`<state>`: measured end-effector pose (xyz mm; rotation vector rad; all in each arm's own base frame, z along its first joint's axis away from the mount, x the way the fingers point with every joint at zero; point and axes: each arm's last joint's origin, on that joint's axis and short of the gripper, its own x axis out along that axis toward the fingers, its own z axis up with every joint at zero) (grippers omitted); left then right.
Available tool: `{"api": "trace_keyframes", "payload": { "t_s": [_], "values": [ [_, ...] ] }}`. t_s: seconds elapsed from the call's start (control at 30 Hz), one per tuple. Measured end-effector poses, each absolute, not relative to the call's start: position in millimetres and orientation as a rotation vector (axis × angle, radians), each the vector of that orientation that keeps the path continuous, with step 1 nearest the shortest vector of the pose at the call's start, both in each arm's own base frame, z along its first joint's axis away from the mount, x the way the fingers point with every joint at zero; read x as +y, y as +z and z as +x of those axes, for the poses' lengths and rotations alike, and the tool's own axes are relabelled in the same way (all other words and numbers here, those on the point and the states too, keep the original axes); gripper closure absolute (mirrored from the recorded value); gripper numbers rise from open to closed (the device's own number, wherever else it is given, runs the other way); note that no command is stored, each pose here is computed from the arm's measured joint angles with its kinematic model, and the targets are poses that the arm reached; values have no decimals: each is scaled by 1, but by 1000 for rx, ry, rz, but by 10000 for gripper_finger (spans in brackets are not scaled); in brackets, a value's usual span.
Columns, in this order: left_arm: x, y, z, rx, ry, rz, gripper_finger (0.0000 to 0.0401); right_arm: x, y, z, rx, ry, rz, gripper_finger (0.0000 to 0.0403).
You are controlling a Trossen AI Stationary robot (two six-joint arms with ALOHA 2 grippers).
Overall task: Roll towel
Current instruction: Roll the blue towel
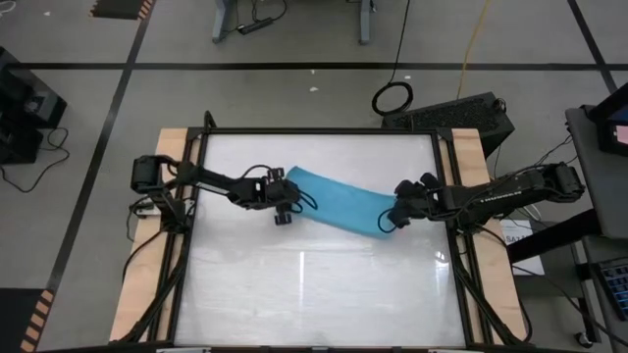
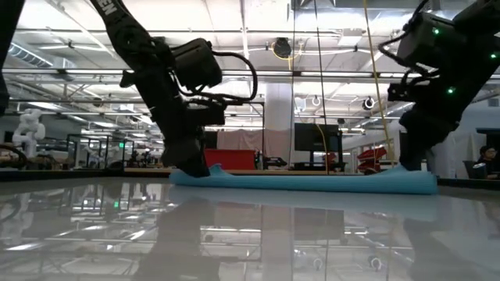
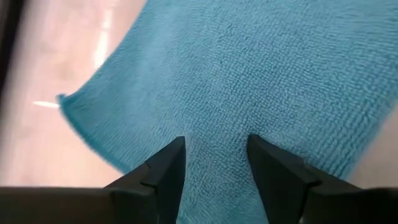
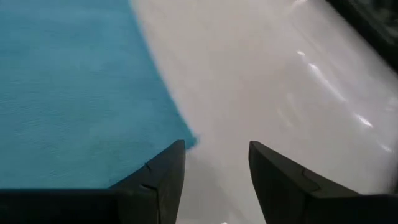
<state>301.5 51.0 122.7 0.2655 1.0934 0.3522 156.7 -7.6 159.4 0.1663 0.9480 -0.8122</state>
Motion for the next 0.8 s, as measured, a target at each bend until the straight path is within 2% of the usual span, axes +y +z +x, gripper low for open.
{"api": "trace_keyframes", "payload": {
  "t_s": [0.33,0.67,0.8],
  "values": [
    [95,125,294,1127,518,390,219,1,172,197,711,-437,215,234],
    [142,136,290,979,687,339,219,-5,135,221,809,-453,196,234],
    [143,141,296,927,624,282,219,-5,121,226,844,-470,217,234]
  ]
}}
